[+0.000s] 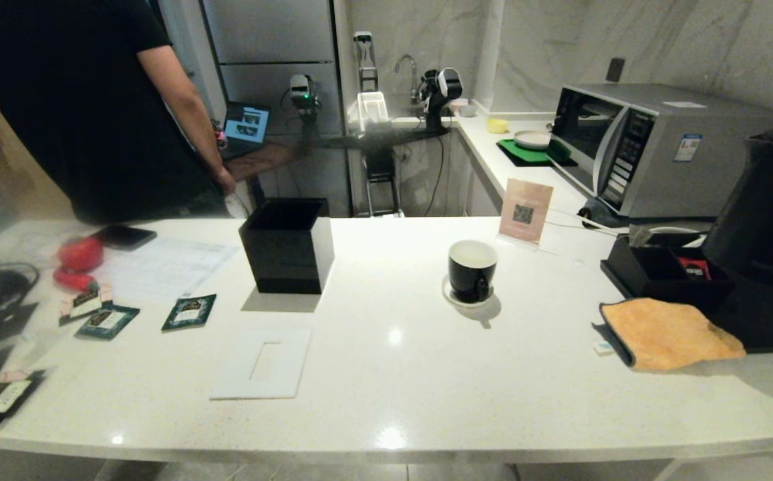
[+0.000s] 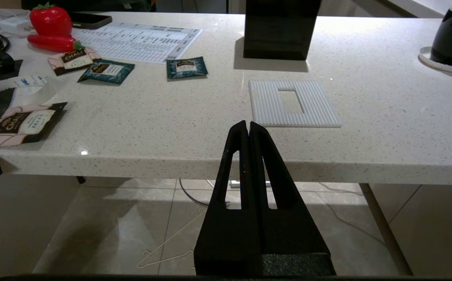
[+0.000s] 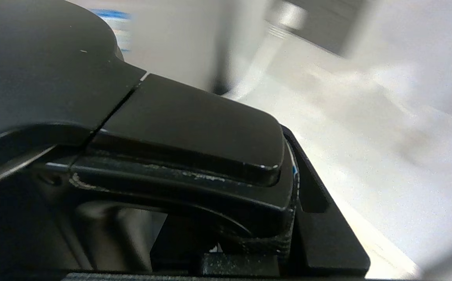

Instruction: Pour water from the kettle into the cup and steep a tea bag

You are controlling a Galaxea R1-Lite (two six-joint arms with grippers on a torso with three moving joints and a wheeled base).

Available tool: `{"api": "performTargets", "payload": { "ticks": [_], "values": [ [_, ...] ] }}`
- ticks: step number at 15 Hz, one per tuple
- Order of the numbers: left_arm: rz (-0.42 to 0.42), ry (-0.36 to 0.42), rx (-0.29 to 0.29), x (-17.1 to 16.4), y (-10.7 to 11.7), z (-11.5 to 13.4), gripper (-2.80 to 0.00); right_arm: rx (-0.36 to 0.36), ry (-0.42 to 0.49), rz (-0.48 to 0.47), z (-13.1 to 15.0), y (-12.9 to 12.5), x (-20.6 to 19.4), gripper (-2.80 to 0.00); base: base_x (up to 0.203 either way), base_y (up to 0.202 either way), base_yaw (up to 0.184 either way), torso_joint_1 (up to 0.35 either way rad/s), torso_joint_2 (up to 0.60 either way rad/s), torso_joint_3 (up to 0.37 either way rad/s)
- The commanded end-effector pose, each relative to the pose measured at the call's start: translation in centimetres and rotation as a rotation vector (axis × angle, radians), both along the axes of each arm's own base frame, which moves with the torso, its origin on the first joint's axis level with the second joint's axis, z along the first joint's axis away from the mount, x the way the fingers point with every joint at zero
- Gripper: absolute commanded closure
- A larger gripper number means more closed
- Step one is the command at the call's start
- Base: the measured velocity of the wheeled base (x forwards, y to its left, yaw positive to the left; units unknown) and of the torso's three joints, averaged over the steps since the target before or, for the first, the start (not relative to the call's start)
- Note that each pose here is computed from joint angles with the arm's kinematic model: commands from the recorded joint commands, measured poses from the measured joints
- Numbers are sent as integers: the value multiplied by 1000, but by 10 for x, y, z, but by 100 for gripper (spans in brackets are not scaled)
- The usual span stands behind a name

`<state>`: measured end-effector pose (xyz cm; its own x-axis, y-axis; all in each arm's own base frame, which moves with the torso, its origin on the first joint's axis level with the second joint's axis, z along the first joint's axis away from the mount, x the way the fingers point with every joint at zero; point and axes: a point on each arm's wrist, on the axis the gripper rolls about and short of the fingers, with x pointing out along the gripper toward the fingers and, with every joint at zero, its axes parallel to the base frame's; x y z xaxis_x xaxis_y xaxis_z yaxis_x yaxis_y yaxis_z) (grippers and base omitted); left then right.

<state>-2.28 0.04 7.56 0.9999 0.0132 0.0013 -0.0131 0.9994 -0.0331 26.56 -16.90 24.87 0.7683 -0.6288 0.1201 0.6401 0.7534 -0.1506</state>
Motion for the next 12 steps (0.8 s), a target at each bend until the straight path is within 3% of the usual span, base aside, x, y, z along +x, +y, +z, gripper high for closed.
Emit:
{"api": "performTargets", "payload": {
  "ticks": [1,9,12],
  "values": [
    [1,0,-1,0,0,0,0,12,3,-64,-5,-16,-11,0,0,0,0,0,0,0],
    [1,0,-1,0,0,0,0,31,23,-246,-26,-79,-31,0,0,0,0,0,0,0],
    [1,0,-1,0,0,0,0,29,24,-258,-30,-102,-29,0,0,0,0,0,0,0]
  ]
}}
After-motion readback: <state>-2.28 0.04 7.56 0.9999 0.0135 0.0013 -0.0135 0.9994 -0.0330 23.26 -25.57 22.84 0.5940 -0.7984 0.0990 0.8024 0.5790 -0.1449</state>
